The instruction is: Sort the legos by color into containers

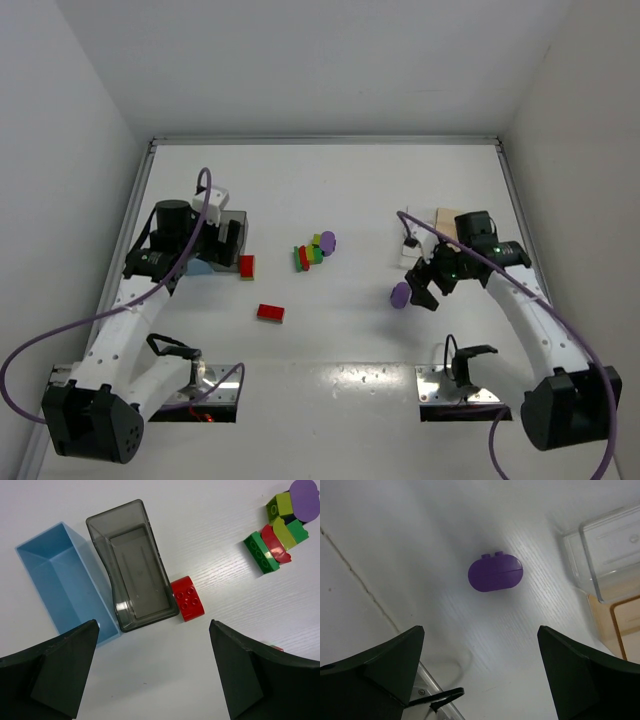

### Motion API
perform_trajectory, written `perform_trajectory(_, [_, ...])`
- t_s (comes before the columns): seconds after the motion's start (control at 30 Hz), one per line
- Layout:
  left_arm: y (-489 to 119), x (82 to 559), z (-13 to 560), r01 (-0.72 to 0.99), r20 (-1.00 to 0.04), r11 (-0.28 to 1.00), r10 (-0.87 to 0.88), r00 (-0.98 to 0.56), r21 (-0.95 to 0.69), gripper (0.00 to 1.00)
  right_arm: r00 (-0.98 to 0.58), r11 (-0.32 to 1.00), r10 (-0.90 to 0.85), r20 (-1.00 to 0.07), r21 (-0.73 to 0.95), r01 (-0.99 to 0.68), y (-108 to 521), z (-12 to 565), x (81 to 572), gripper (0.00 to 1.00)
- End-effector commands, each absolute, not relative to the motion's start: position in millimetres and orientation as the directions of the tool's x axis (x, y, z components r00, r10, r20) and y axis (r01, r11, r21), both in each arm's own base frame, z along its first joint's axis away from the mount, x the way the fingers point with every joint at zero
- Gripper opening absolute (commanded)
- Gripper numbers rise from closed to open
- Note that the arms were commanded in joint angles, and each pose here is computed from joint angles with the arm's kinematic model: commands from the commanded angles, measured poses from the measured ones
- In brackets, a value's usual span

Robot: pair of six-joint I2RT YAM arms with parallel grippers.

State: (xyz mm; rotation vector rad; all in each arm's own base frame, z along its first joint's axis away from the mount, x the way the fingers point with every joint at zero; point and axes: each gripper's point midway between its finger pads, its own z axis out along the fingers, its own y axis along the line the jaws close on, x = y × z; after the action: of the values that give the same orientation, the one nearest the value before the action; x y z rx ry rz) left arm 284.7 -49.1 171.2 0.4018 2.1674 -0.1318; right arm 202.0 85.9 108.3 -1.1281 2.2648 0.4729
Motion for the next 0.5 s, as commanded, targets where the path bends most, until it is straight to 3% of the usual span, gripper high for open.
perform_trajectory(0.0, [-48,300,200,0.319,-0.848,0.943,0.243,-0.470,0.094,0.99,-0.406,0.480,-0.721,-0.562,0.018,-0.877,89,97,199,0.96])
perform_trajectory(0.47, [-40,307,198,0.289,-0.841,0.948,0.264,-0.472,0.135,0.99,-0.413,0.433,-0.817,-0.403,0.047,-0.900,110,43,205,0.94])
